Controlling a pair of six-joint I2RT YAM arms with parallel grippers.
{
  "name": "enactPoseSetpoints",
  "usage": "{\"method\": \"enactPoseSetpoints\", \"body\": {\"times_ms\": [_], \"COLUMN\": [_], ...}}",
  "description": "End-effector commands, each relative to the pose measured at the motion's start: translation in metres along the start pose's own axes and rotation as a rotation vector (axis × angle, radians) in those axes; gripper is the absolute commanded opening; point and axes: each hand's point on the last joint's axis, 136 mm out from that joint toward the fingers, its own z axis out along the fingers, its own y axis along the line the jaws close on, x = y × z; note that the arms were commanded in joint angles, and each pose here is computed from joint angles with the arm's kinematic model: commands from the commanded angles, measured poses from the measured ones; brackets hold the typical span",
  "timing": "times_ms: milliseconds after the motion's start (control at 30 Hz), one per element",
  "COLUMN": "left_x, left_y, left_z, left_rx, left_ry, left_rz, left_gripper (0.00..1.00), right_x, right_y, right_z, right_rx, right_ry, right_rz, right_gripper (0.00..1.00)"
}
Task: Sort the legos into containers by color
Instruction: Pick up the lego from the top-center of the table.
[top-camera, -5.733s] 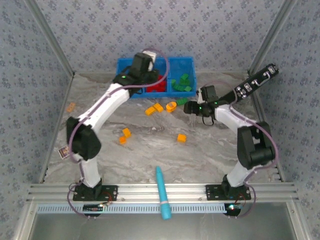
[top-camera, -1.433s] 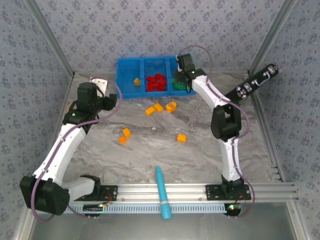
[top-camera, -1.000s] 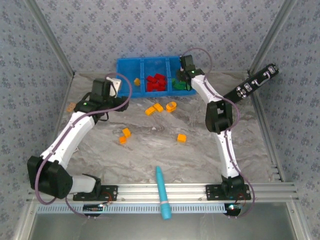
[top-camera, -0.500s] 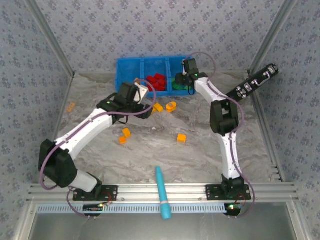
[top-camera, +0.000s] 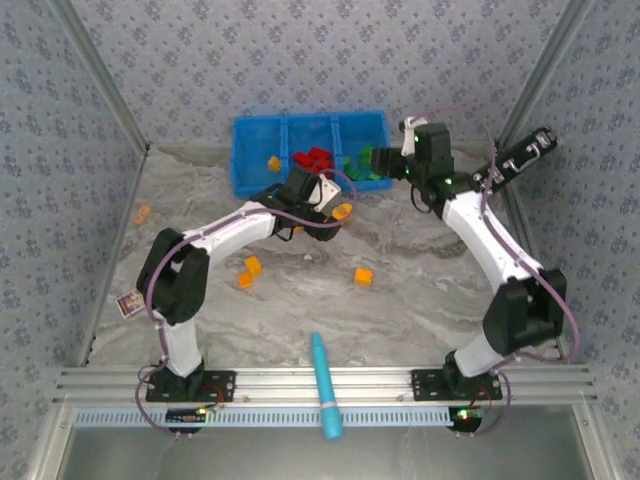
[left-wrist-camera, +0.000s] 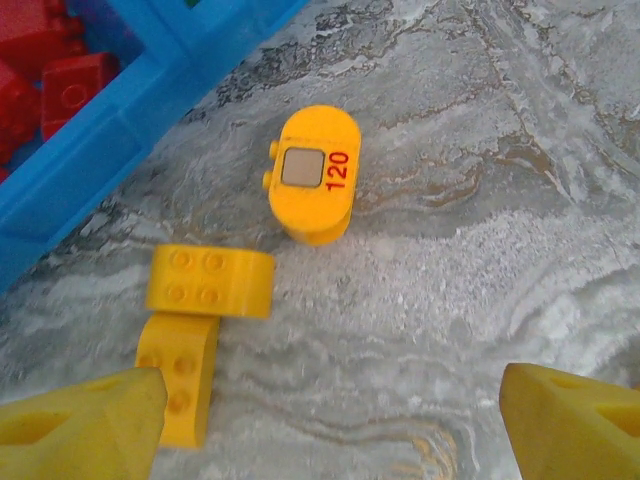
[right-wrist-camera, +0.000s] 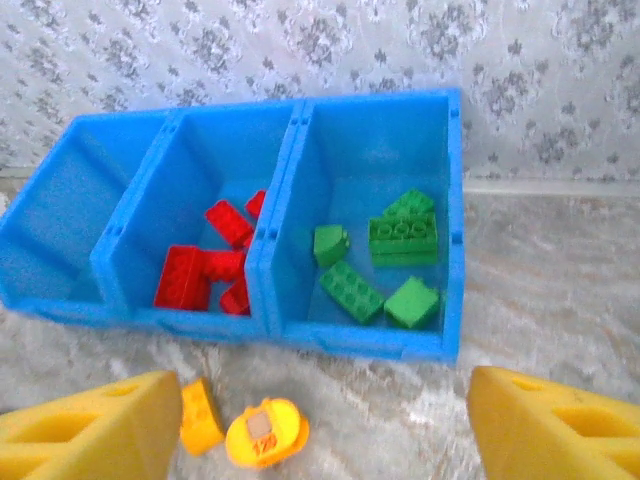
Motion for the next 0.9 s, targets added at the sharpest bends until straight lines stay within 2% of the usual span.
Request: {"method": "enactPoseSetpoints", "body": {"times_ms": [0, 100, 233, 633, 867], "left_x": [-0.032, -0.037, -0.039, -0.037, -0.037], "left_y": [-0.002, -0.002, -0.001, 0.001, 0.001], "left_z": [0.009, 0.022, 0.039, 0.080, 0.099], "left_rx": [0.030, 0.036, 0.037, 0.035, 0.023], "left_ry": [-0.066, -0.054, -0.028, 0.049, 0.083], "left_rz": [0.046, 0.051, 0.046, 0.002, -0.003], "left_gripper": [0.86, 0.86, 0.86, 0.85, 0.83], "right_x": [0.040, 0.077, 0.112, 0.184, 0.206], "right_y": [-0.008, -0.016, -0.018, -0.023, -0.024], "right_z": [-0.018, -0.032, -0.052, -0.083, -0.088], "right_rx": [0.040, 0.066, 0.047, 0.026, 0.024], "right_ry": [0.080, 0.164, 0.210, 0.302, 0.340], "right_rz": [0.040, 0.054, 0.073, 0.146, 0.191], "right_gripper": [0.83, 0.89, 0.98, 0.99, 0.99]}}
